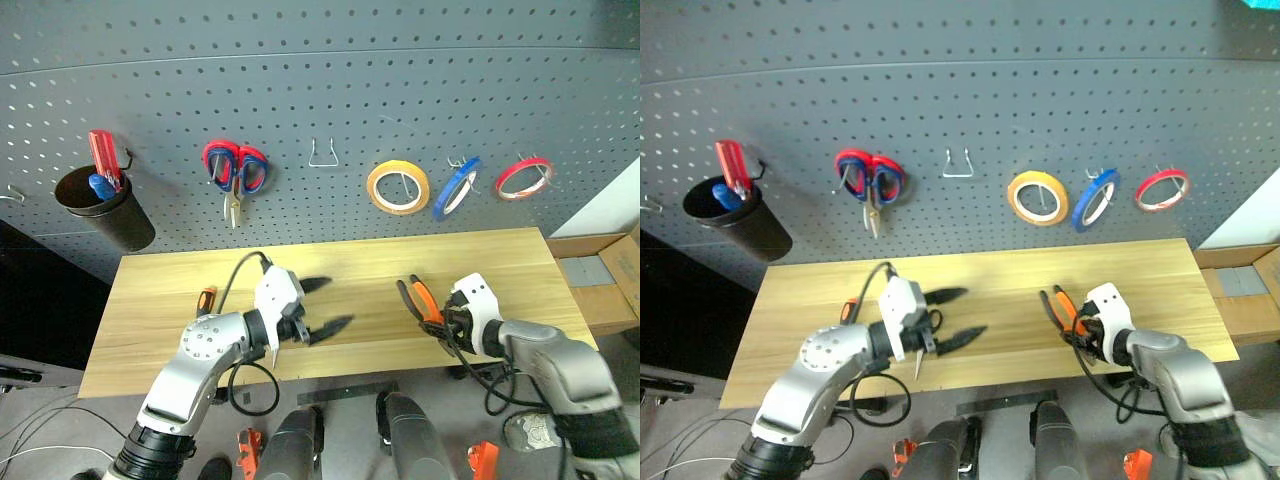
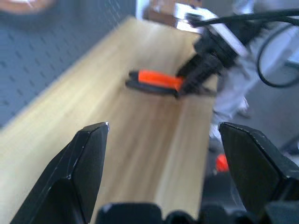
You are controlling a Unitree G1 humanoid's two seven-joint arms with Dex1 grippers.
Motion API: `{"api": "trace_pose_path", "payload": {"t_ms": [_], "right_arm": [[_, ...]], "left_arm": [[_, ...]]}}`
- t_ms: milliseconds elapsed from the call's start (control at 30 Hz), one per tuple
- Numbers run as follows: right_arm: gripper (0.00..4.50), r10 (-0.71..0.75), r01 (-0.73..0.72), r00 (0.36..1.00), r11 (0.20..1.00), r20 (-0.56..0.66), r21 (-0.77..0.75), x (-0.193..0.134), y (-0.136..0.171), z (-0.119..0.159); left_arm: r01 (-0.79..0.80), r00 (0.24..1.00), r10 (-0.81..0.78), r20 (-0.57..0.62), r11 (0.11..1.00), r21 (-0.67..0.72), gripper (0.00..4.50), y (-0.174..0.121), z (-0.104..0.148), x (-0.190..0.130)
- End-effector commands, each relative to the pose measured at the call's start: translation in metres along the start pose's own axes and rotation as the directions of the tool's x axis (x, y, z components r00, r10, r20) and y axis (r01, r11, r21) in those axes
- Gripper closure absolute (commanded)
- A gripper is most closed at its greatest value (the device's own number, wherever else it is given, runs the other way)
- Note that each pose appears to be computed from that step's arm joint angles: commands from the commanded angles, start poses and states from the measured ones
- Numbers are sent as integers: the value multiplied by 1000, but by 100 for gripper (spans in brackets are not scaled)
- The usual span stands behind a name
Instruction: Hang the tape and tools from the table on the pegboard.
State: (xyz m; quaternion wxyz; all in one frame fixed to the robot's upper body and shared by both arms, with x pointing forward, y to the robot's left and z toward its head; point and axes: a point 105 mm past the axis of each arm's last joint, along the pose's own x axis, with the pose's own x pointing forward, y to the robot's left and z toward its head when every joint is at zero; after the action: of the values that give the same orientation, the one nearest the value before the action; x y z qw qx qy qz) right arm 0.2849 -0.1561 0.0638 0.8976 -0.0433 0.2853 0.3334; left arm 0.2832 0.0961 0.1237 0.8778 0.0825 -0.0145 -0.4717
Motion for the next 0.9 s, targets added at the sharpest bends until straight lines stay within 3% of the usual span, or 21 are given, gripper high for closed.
{"api": "trace_pose_path", "payload": {"t_ms": [33,133,300,433,567,733,900], "right_arm": [[261,353,-264,869,924,346,-277,-31,70,90],[261,446,-284,728,887,521,-363,-46,89,142],[261,491,-206,557,863,670,-461,-56,109,218],[261,458,-94,529,868,714,-487,-47,116,254],[261,386,-6,444,904,809,-428,-42,120,290],[261,259,153,415,925,872,-348,-21,106,301],[261,220,177,385,935,896,-306,-5,106,308]], "left_arm": [[-295,933,284,220,955,17,45,43,37,-22],[-435,861,411,299,900,16,45,53,46,-33],[-534,790,476,387,844,52,45,49,55,-40],[-575,766,496,410,813,91,45,45,56,-41],[-624,722,529,446,776,92,45,45,60,-43],[-637,694,544,471,769,50,45,42,64,-40],[-634,695,553,459,773,29,45,38,61,-36]]}}
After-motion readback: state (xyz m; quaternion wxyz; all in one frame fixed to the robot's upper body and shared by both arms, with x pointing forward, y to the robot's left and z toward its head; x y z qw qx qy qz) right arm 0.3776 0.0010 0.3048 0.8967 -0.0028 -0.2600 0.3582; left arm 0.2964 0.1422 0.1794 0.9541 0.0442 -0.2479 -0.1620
